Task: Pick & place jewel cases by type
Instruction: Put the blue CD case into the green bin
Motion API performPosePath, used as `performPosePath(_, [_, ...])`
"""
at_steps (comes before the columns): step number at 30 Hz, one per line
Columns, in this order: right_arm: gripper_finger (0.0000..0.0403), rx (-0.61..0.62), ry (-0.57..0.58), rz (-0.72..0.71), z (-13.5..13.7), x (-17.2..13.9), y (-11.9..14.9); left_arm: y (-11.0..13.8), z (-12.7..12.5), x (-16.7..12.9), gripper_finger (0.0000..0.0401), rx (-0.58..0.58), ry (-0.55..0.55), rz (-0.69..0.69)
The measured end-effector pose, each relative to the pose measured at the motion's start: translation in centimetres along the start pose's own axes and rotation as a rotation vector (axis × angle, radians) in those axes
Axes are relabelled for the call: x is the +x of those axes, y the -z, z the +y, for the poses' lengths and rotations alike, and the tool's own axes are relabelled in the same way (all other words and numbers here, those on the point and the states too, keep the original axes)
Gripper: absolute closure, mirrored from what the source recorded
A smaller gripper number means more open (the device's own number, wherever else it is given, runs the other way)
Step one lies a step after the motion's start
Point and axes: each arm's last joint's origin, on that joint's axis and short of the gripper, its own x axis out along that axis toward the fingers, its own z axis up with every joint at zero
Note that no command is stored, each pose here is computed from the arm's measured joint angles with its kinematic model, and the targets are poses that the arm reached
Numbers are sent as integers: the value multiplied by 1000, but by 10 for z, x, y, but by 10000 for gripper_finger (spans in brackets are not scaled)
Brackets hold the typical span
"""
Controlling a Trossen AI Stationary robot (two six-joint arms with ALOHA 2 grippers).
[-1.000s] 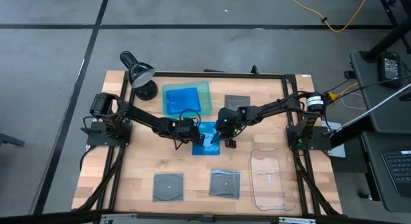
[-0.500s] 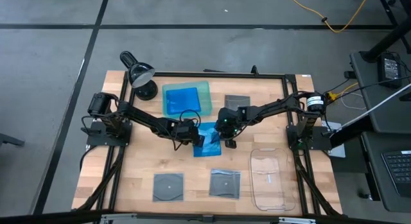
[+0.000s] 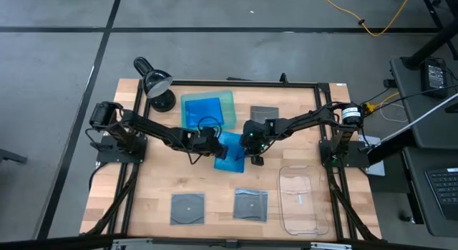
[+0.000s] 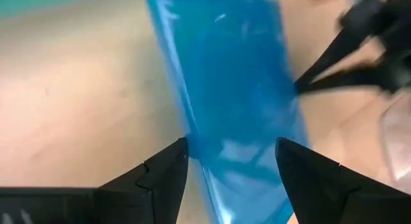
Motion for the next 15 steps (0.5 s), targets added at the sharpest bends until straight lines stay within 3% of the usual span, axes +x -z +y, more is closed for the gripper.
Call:
performPosePath(3, [393, -7, 0, 0, 0, 0, 0, -4, -5, -6, 180, -2, 33, -34])
performPosePath(5, [393, -11, 0, -11, 0, 1, -1, -6, -16, -8, 181, -24, 129, -16])
performPosePath(9, [393, -14, -8, -21, 0, 1, -2, -6, -21, -8, 181, 0, 199, -14])
performPosePath(15, [393, -9, -15, -28, 0, 2, -3, -9, -14, -3, 188, 18, 141, -12])
